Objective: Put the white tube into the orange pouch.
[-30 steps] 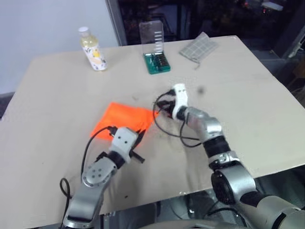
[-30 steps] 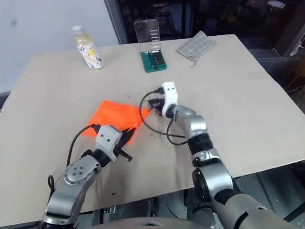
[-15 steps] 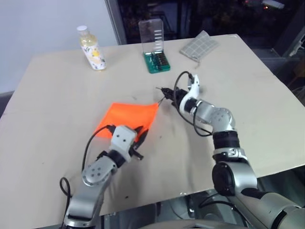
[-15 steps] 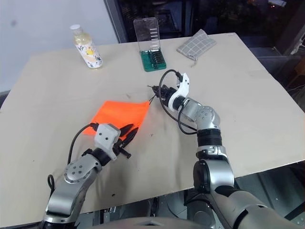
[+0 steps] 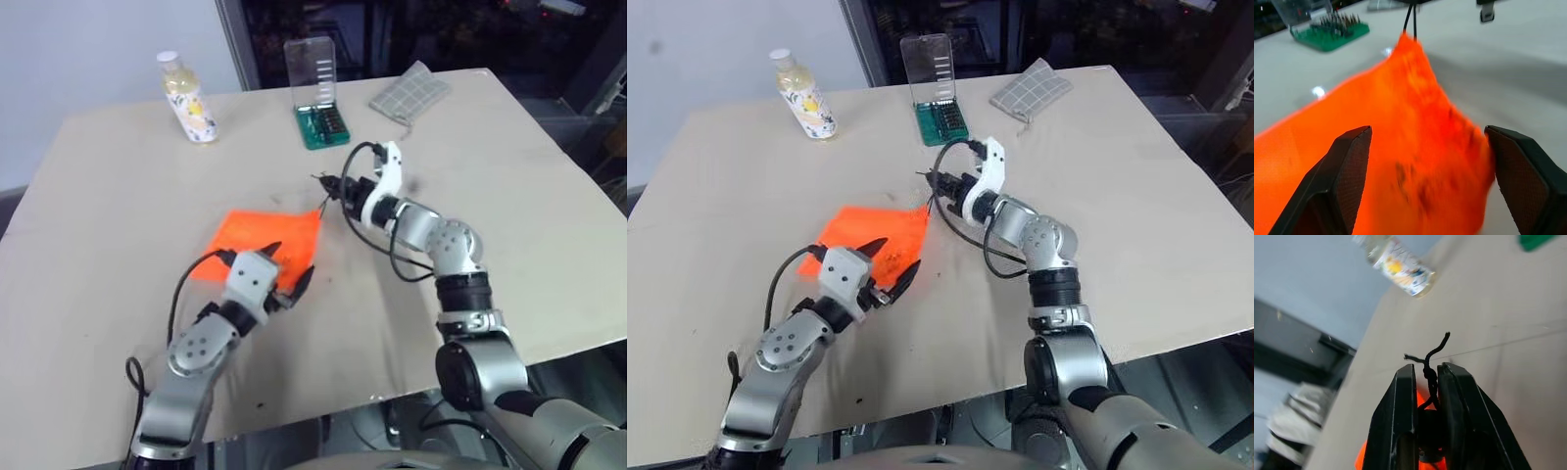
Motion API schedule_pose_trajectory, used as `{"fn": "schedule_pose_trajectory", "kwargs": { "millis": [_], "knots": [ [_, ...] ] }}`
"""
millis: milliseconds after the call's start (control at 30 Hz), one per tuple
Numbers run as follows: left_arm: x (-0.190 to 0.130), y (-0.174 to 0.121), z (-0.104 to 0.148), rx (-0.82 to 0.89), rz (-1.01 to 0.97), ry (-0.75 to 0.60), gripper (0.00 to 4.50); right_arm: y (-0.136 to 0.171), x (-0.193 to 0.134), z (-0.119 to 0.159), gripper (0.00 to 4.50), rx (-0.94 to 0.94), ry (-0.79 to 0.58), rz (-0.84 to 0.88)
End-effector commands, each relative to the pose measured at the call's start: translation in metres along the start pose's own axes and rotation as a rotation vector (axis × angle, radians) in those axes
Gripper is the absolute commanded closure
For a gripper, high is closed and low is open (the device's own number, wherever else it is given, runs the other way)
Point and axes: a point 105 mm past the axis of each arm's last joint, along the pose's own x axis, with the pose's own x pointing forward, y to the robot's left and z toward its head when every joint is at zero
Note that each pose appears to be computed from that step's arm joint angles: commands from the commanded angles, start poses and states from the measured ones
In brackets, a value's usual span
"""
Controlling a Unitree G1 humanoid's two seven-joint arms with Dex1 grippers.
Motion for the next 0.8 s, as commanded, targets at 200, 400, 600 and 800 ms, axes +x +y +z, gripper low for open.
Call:
{"fn": "schedule_pose_trajectory", "kwargs": {
  "millis": [200,400,600,800],
  "knots": [
    [0.03,0.006,0.053,0.088,-0.044,-0.165,0.72,0.055,-0.01,0.0,4.38,-0.242,-0.03,0.259],
    [0.048,0.005,0.047,0.076,-0.066,-0.156,0.72,0.056,-0.012,-0.002,4.38,-0.274,-0.037,0.266],
    [0.052,-0.007,0.047,0.065,-0.112,-0.175,1.58,0.054,-0.013,-0.004,4.38,-0.266,-0.034,0.258],
    [0.05,-0.006,0.039,0.092,-0.097,-0.142,3.3,0.05,-0.013,-0.004,4.38,-0.265,-0.037,0.233]
  ]
}}
